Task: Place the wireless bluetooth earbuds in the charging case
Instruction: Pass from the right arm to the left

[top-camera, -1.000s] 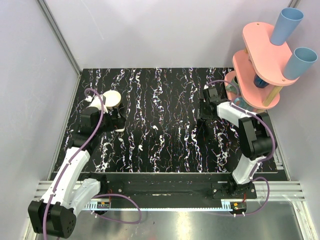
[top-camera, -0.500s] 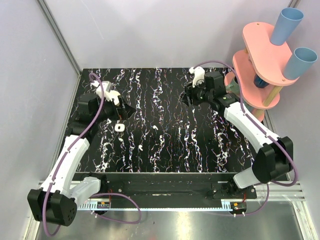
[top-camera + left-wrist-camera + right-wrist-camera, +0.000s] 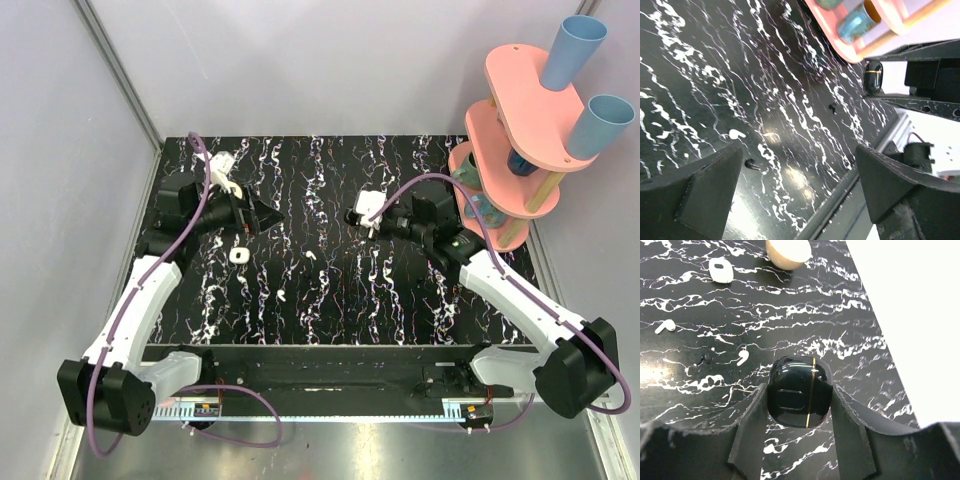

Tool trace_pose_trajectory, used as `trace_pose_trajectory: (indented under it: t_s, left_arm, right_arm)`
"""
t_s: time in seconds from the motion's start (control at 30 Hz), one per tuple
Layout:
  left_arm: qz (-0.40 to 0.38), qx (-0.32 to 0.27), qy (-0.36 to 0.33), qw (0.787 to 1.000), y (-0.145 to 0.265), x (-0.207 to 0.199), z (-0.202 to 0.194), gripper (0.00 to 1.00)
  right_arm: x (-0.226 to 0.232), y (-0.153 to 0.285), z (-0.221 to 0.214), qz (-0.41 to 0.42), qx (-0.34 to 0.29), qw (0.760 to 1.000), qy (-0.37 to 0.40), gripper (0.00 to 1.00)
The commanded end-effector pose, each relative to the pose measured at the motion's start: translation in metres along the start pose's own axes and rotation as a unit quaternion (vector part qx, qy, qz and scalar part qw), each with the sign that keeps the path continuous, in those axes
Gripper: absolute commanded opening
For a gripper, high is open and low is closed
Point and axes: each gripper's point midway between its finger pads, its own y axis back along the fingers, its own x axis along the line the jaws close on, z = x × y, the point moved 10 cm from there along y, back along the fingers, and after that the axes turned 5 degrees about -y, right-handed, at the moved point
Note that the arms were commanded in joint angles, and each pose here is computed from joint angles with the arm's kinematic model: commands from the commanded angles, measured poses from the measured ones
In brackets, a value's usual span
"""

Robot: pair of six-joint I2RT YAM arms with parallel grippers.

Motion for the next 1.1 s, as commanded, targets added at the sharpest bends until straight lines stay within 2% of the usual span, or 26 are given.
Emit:
trace_pose_trajectory:
  t_s: [0.0, 0.17, 0.43, 0.7, 0.93, 1.07]
  left_arm:
    - [-0.08, 0.003, -0.014, 0.997, -0.006, -0.018, 0.015, 0.99]
    - [-0.113, 0.012, -0.03, 0.993, -0.017, -0.037, 0.019, 0.99]
    - [-0.104, -0.006, -0.027, 0.994, -0.037, -0.052, 0.019, 0.99]
    - [-0.077, -0.005, -0.024, 0.997, -0.052, -0.057, 0.008, 0.92]
    - [-0.067, -0.063, -0.041, 0.995, -0.062, -0.066, 0.004, 0.89]
    - [-0.069, -0.053, -0.037, 0.996, -0.068, -0.065, 0.003, 0.86]
  right_arm:
    - [-0.006, -0.005, 0.027, 0.032, -0.087, 0.987, 0.131, 0.0]
    - [-0.004, -0.012, 0.032, 0.033, -0.094, 0.983, 0.152, 0.0]
    - [0.003, -0.024, 0.032, 0.026, -0.07, 0.982, 0.171, 0.0]
    - [0.009, -0.033, 0.032, 0.01, -0.069, 0.983, 0.168, 0.0]
    - [0.013, -0.041, 0.039, 0.008, -0.087, 0.985, 0.146, 0.0]
    - [0.014, -0.042, 0.042, 0.003, -0.098, 0.985, 0.144, 0.0]
